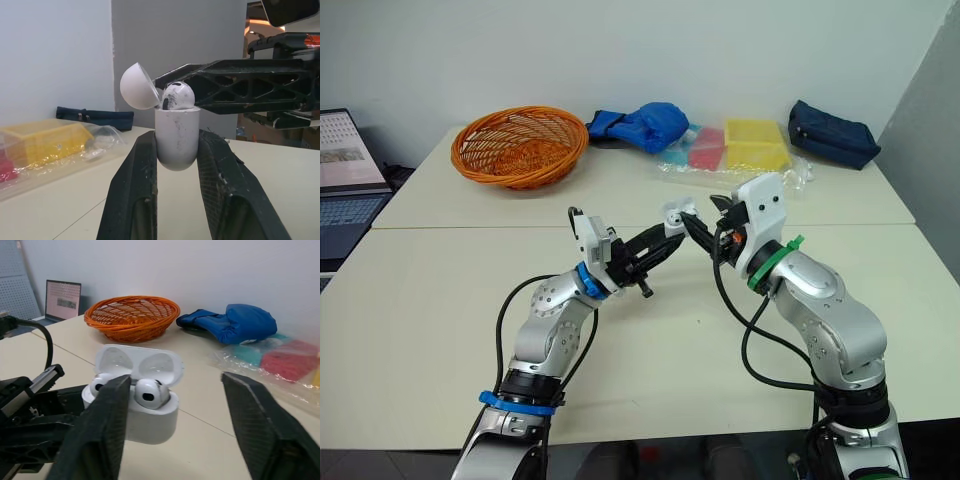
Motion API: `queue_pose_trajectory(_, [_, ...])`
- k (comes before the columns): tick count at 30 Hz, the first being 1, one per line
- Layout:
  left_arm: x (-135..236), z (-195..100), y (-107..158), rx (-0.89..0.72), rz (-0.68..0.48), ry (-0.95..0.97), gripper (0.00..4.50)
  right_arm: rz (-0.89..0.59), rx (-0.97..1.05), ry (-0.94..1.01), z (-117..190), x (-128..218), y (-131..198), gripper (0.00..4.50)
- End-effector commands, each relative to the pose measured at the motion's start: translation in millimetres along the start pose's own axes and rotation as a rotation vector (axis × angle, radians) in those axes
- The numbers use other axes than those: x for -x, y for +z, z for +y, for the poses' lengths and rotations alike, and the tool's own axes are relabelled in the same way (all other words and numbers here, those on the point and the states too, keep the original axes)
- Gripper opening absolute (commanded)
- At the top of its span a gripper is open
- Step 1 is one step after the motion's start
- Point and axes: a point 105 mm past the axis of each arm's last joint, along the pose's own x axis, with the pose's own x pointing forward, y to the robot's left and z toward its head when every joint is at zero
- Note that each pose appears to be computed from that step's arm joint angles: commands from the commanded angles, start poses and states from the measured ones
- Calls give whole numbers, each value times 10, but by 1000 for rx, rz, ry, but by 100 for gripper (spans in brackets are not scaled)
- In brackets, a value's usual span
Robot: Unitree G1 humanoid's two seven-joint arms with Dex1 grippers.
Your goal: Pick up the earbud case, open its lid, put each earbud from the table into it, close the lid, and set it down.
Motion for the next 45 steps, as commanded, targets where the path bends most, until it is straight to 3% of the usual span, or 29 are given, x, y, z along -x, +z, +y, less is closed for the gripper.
queue_pose_trajectory(1, [-65,-59,174,-38,-63,-24,76,-89,-15,11,13,24,184,288])
queue_pose_trajectory(5, [-64,-57,167,-34,-60,-25,76,-252,-157,113,87,121,482,288])
queue_pose_trajectory(8, [-64,-51,162,-33,-58,-26,76,-267,-190,163,104,164,563,288])
queue_pose_trajectory(12, [-70,-56,159,-36,-55,-38,76,-162,-113,207,-25,214,577,288])
queue_pose_trajectory(15, [-77,-64,150,-38,-51,-53,76,-29,-34,155,-301,150,500,288])
queue_pose_trajectory(18, [-86,-78,138,-40,-47,-70,76,116,-8,123,-604,116,303,229])
queue_pose_trajectory(24, [-75,-151,120,-41,-45,-99,76,217,-19,137,-747,-72,54,5])
queue_pose_trajectory(31, [-47,-178,99,-33,-36,-103,76,196,-54,316,-409,-320,164,2])
queue_pose_trajectory(36, [-16,-178,86,-36,-26,-99,76,193,-64,513,-90,-211,333,2])
queue_pose_trajectory(45, [-23,-134,80,-36,-26,-83,76,241,99,475,-36,-58,269,2])
